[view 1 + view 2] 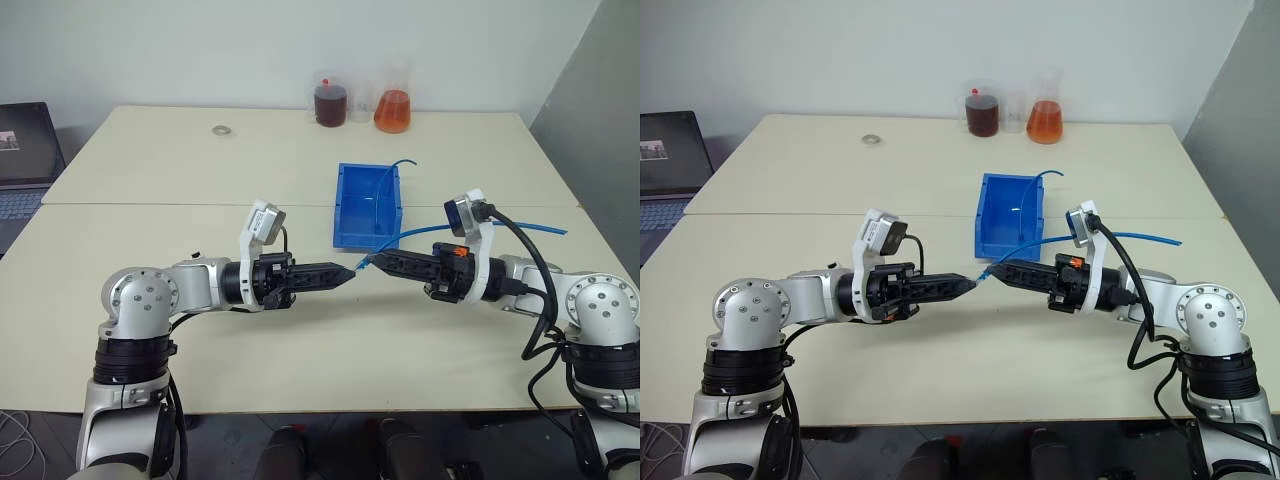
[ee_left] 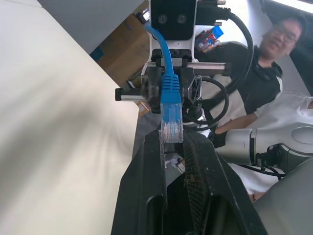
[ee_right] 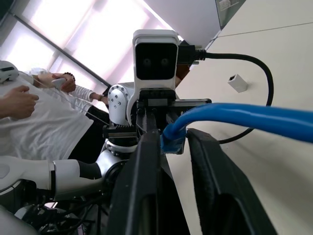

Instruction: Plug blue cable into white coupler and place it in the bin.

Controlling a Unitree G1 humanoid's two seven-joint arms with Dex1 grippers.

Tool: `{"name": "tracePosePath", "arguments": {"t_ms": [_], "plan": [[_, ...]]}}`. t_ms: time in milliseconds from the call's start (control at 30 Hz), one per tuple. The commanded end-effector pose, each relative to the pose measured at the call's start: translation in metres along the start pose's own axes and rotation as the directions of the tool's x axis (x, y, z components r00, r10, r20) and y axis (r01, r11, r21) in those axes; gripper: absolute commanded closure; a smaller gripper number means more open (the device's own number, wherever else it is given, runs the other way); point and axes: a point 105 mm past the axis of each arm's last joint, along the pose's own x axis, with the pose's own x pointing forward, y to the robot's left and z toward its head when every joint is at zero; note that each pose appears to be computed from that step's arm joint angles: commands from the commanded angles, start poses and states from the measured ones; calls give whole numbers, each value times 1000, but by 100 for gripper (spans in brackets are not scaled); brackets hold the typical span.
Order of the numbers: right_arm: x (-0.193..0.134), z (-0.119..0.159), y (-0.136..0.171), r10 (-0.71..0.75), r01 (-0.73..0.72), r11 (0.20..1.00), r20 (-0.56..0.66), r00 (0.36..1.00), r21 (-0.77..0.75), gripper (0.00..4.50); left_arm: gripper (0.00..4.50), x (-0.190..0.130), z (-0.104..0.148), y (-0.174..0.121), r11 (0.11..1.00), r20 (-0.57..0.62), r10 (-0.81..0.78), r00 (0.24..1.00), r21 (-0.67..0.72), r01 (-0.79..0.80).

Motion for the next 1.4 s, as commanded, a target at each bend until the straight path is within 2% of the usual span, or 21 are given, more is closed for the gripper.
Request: {"name": "tracePosePath", "arguments": {"t_ms": [33, 300, 333, 367, 400, 467, 567, 733, 833, 967, 1033, 1100, 1167, 1267, 1300, 1400], "plan": [[1, 8, 13, 51, -50, 998, 17, 999, -25, 436, 426, 3, 3, -7, 999, -7, -19, 1000, 43, 19], [1, 8, 14, 43, -43, 998, 6, 999, -44, 436, 426, 4, 3, -4, 998, 0, 2, 1000, 66, -2], [1, 9, 13, 40, -39, 998, 6, 999, -49, 436, 391, 2, 6, 0, 996, 20, 28, 999, 82, -30], [1, 9, 13, 37, -37, 998, 7, 999, -52, 436, 391, 1, 5, -1, 997, 18, 25, 1000, 77, -26], [1, 11, 13, 35, -34, 998, 9, 999, -56, 436, 353, 0, 5, -2, 998, 16, 15, 1000, 68, -16], [1, 13, 14, 32, -31, 998, 12, 999, -61, 436, 311, -1, 5, -4, 998, 15, 5, 1000, 60, -6], [1, 14, 14, 25, -24, 997, 13, 1000, -72, 436, 267, -5, 8, -5, 998, 21, 11, 1000, 64, -12], [-3, 17, 9, -20, 22, 994, 21, 1000, -104, 436, 163, -20, 6, -18, 997, 30, 25, 999, 67, -27], [-3, 19, 6, -52, 54, 986, 15, 999, -160, 436, 101, -36, -2, -18, 987, 53, 124, 991, 93, -129], [-1, 25, 6, -63, 67, 973, 21, 998, -223, 436, 25, -66, -24, -3, 909, 74, 367, 927, 181, -374], [2, 27, 5, -63, 67, 967, 24, 998, -247, 436, 1, -83, -37, 8, 831, 98, 497, 862, 233, -505], [6, 25, 5, -55, 57, 962, 14, 998, -267, 436, 1, -113, -59, 28, 628, 170, 710, 683, 286, -724], [10, 23, 4, -45, 44, 961, 3, 999, -274, 436, 1, -128, -73, 35, 476, 232, 803, 549, 303, -825], [12, 20, 3, -31, 27, 962, -10, 999, -272, 436, 1, -146, -79, 42, 255, 347, 872, 347, 284, -924], [13, 19, 2, -27, 23, 962, -14, 1000, -271, 436, 1, -156, -81, 45, 148, 382, 890, 249, 274, -950], [16, 19, 0, -17, 9, 963, -28, 999, -268, 436, 1, -177, -82, 50, -73, 456, 889, 36, 218, -973]]}}
